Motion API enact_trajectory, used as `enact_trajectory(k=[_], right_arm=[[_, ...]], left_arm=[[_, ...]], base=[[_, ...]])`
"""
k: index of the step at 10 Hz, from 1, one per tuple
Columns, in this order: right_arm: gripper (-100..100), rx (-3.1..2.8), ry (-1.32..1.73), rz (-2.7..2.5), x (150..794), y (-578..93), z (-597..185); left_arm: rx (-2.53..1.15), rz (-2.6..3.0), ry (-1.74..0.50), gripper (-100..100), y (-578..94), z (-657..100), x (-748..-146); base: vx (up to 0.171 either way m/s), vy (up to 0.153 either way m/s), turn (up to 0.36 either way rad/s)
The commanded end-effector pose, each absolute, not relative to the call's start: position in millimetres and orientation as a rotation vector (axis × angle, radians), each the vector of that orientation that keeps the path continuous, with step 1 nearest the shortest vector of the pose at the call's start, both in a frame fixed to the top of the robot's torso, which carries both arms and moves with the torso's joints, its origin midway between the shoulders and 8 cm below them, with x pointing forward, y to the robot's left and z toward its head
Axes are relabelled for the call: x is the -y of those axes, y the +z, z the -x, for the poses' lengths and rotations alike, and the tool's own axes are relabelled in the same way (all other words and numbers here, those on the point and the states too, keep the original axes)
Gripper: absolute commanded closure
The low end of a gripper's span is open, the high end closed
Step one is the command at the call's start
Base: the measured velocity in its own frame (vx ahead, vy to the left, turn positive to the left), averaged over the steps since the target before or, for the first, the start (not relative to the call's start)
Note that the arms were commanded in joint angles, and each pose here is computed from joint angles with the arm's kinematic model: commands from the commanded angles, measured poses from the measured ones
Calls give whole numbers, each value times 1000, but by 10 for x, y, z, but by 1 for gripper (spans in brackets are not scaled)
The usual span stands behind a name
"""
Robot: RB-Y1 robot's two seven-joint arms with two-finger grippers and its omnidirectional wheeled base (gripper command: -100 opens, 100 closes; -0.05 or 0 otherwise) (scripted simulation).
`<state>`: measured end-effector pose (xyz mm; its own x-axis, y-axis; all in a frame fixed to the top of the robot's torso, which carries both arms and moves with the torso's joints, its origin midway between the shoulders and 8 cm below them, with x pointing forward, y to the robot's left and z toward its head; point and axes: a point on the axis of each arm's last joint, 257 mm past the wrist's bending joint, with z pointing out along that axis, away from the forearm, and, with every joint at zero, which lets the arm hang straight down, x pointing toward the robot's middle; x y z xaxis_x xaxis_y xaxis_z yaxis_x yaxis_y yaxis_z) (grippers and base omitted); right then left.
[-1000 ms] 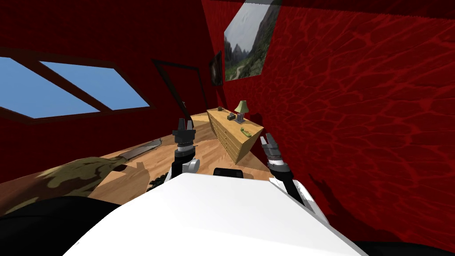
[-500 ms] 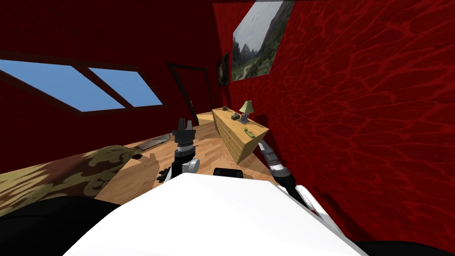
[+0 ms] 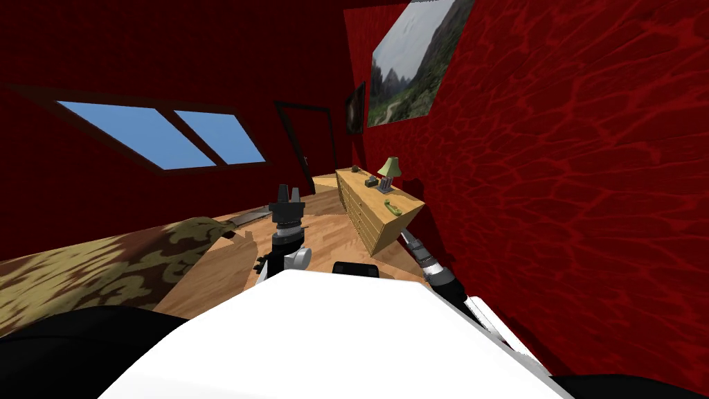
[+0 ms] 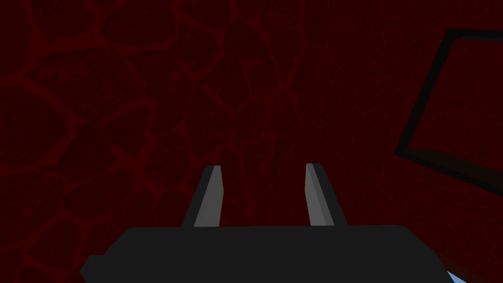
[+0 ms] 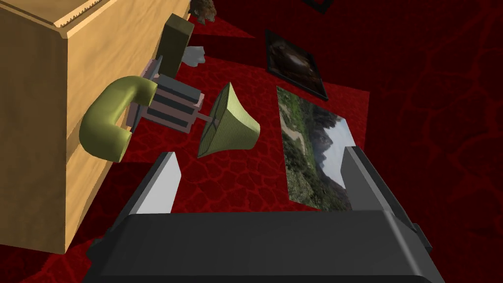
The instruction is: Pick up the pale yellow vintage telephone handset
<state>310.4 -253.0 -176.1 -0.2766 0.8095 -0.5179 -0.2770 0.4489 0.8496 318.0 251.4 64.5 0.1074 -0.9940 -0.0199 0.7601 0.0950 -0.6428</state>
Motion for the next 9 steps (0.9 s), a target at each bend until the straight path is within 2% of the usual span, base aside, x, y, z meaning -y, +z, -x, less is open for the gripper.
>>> enact_trajectory(k=[1, 2, 4, 6, 9], right_arm=[[-100, -1596, 1100, -478, 2564, -2008, -2993], [-100, -1603, 1099, -471, 2564, -2012, -2989], [-100, -1759, 1040, -457, 2677, -2456, -2742], [-100, -1780, 1036, -435, 2684, -2466, -2729], [-100, -1942, 973, -405, 2858, -2867, -2434]], left_arm=[[-524, 553, -1392, 0, 645, -3180, -2514], [-524, 553, -1392, 0, 646, -3180, -2514], [-524, 553, -1392, 0, 645, -3180, -2514], [-524, 553, -1392, 0, 645, -3180, -2514], [-524, 553, -1392, 0, 645, -3180, -2514]], base=[[-33, -8, 213], [-25, -13, 82], [-36, -12, 224], [-26, -14, 17], [-20, -4, 130]])
